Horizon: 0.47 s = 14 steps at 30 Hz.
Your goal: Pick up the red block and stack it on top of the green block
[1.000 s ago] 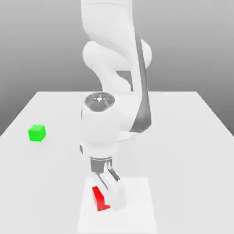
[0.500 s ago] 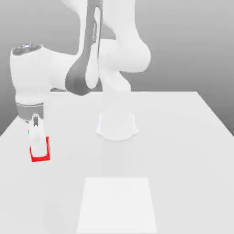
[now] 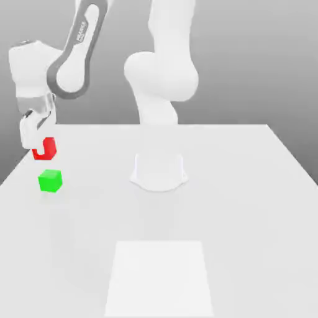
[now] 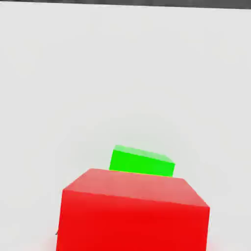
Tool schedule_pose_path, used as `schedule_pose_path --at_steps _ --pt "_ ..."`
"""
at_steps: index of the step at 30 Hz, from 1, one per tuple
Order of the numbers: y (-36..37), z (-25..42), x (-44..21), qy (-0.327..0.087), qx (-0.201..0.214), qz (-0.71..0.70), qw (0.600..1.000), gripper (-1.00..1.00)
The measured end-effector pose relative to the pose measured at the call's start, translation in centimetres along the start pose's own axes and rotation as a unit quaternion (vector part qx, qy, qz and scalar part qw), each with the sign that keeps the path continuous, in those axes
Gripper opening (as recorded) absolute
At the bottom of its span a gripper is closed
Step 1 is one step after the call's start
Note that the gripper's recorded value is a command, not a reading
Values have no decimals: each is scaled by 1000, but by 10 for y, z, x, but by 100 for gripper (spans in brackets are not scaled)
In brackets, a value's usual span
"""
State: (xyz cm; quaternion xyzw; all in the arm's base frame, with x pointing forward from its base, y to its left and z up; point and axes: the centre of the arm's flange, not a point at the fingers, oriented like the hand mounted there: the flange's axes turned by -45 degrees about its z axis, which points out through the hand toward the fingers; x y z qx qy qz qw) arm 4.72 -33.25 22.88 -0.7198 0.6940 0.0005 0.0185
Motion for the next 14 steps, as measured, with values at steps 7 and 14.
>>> schedule_pose_path --at_steps 7,14 --pt "-3 28 -2 -14 8 -1 1000 -100" --pt "-1 46 -2 -12 2 -1 1000 -100"
